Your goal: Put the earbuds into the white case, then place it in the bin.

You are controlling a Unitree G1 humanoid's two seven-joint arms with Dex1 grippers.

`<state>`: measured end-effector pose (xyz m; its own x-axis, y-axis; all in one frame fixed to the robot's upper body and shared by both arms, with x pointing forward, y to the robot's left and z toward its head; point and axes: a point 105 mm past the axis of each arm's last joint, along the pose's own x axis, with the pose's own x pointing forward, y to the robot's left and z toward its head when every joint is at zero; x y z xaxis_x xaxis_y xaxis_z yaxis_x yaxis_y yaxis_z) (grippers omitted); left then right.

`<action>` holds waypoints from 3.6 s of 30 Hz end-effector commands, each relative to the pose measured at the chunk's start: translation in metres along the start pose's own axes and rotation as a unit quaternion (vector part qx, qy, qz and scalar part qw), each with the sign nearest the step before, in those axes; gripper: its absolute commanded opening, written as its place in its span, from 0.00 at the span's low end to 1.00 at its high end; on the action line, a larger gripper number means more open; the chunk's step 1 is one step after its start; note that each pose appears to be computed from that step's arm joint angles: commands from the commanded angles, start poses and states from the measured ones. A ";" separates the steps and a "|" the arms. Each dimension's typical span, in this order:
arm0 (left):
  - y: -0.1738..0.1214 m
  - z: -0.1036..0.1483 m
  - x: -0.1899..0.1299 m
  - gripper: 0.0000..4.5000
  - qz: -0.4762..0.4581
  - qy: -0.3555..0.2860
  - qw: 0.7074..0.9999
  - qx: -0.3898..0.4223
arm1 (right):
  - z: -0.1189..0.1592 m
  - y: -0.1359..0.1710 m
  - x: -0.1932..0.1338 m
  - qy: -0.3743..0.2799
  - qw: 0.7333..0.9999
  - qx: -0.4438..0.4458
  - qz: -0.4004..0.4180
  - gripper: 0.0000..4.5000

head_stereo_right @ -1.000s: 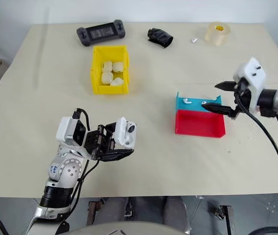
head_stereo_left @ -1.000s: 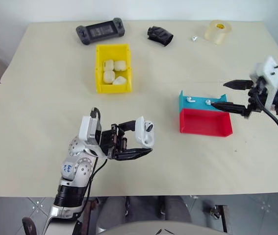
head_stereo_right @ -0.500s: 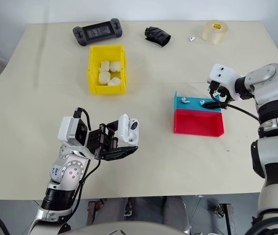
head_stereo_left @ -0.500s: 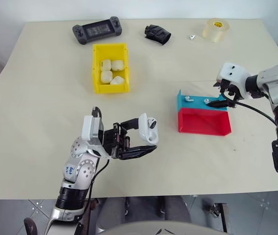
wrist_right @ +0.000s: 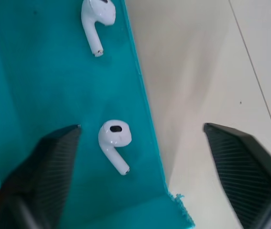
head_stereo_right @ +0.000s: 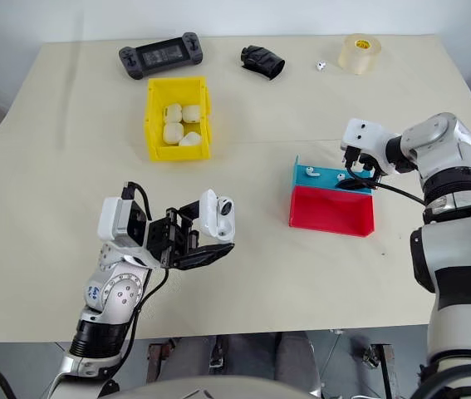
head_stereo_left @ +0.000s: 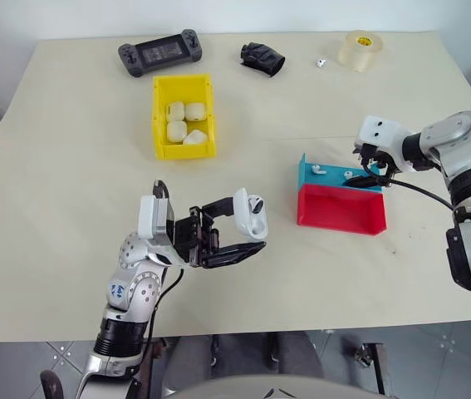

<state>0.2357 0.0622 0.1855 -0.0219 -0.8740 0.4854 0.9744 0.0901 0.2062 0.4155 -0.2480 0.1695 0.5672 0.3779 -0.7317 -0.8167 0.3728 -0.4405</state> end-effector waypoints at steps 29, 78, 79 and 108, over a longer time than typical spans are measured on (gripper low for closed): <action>-0.006 0.007 -0.002 0.62 -0.010 -0.005 0.999 0.031 | -0.006 0.012 0.007 0.012 0.999 -0.003 0.039 0.40; 0.040 0.007 0.007 0.62 0.001 -0.020 1.000 0.019 | 0.180 0.177 -0.110 -0.641 0.688 0.297 0.165 0.13; 0.041 0.006 0.007 0.62 0.001 -0.019 1.000 0.018 | 0.181 0.180 -0.110 -0.640 0.687 0.298 0.170 0.13; 0.041 0.010 0.008 0.62 0.008 -0.027 0.999 0.031 | 0.169 0.191 -0.075 -0.604 0.696 0.344 0.179 0.13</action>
<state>0.2790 0.0622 0.1959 0.0118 -0.8594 0.5111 0.9707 0.1326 0.2005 0.2366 -0.0613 0.2291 0.3581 0.8322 0.4234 -0.9200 0.2371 0.3120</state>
